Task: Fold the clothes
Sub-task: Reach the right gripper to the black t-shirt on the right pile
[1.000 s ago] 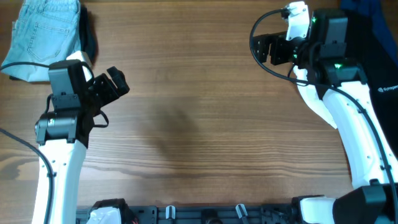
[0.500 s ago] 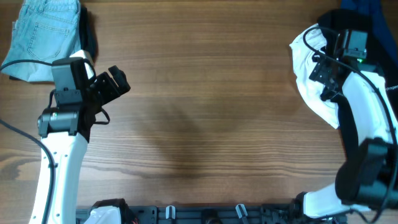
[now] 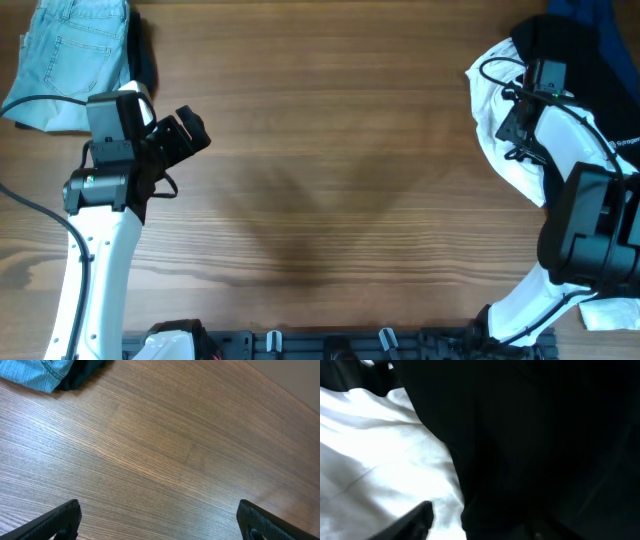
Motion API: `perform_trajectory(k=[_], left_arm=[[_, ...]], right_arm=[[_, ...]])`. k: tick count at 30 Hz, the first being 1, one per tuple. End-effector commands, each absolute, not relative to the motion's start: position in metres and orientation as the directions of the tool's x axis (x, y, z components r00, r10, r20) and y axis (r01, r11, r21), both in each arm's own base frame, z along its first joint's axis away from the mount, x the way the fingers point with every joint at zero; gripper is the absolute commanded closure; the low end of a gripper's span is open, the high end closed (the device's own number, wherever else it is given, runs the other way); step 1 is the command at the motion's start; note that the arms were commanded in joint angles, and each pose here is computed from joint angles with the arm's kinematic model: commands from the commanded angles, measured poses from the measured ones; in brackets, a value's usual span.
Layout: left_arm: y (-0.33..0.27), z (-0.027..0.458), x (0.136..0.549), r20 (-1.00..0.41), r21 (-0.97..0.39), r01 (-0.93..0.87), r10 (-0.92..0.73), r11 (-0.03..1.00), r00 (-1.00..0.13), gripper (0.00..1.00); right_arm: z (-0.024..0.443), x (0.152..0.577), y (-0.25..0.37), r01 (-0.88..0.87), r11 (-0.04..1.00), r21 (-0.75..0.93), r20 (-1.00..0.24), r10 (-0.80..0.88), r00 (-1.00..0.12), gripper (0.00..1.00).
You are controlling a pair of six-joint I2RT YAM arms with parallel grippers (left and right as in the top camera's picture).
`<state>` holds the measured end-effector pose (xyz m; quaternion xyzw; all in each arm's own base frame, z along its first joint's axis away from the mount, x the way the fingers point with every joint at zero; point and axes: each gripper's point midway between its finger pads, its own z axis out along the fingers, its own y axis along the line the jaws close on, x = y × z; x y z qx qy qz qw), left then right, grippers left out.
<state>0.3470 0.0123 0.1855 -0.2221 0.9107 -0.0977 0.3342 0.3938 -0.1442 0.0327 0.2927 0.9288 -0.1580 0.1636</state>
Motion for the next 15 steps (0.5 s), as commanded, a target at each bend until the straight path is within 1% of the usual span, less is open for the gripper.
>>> perform_trajectory(k=[1, 6, 7, 8, 9, 11, 13, 14, 15], left_arm=[[0.008, 0.19, 0.35, -0.563, -0.345, -0.329, -0.475, 0.879, -0.676, 0.0], [0.008, 0.19, 0.35, -0.563, -0.345, -0.33, -0.475, 0.879, -0.676, 0.0], [0.008, 0.19, 0.35, -0.563, -0.345, -0.33, -0.475, 0.879, -0.677, 0.0], [0.008, 0.19, 0.35, -0.561, -0.344, -0.331, -0.475, 0.879, -0.678, 0.0], [0.008, 0.19, 0.35, -0.561, -0.344, -0.331, -0.475, 0.879, -0.678, 0.0], [0.008, 0.19, 0.35, -0.561, -0.344, -0.331, -0.475, 0.879, -0.678, 0.01], [0.008, 0.19, 0.35, -0.562, -0.344, -0.33, -0.475, 0.879, -0.678, 0.02], [0.008, 0.19, 0.35, -0.562, -0.344, -0.33, -0.475, 0.879, -0.678, 0.02], [0.008, 0.19, 0.35, -0.564, -0.345, -0.33, -0.475, 0.879, -0.676, 0.02]], right_arm=[[0.025, 0.391, -0.15, 0.597, 0.769, -0.23, -0.387, 0.491, -0.781, 0.44], [0.005, 0.383, -0.155, 0.573, 0.774, -0.269, -0.333, 0.484, -0.809, 0.4], [0.003, 0.381, -0.155, 0.572, 0.774, -0.272, -0.326, 0.485, -0.811, 0.4], [0.003, 0.381, -0.155, 0.572, 0.774, -0.272, -0.326, 0.485, -0.811, 0.44], [0.003, 0.381, -0.155, 0.573, 0.773, -0.272, -0.326, 0.486, -0.811, 0.49], [0.003, 0.382, -0.155, 0.572, 0.774, -0.272, -0.328, 0.485, -0.811, 0.73], [0.005, 0.383, -0.155, 0.574, 0.773, -0.27, -0.332, 0.485, -0.809, 0.91], [0.009, 0.384, -0.155, 0.575, 0.773, -0.267, -0.336, 0.485, -0.807, 0.95], [0.017, 0.386, -0.154, 0.577, 0.775, -0.257, -0.341, 0.486, -0.805, 0.96]])
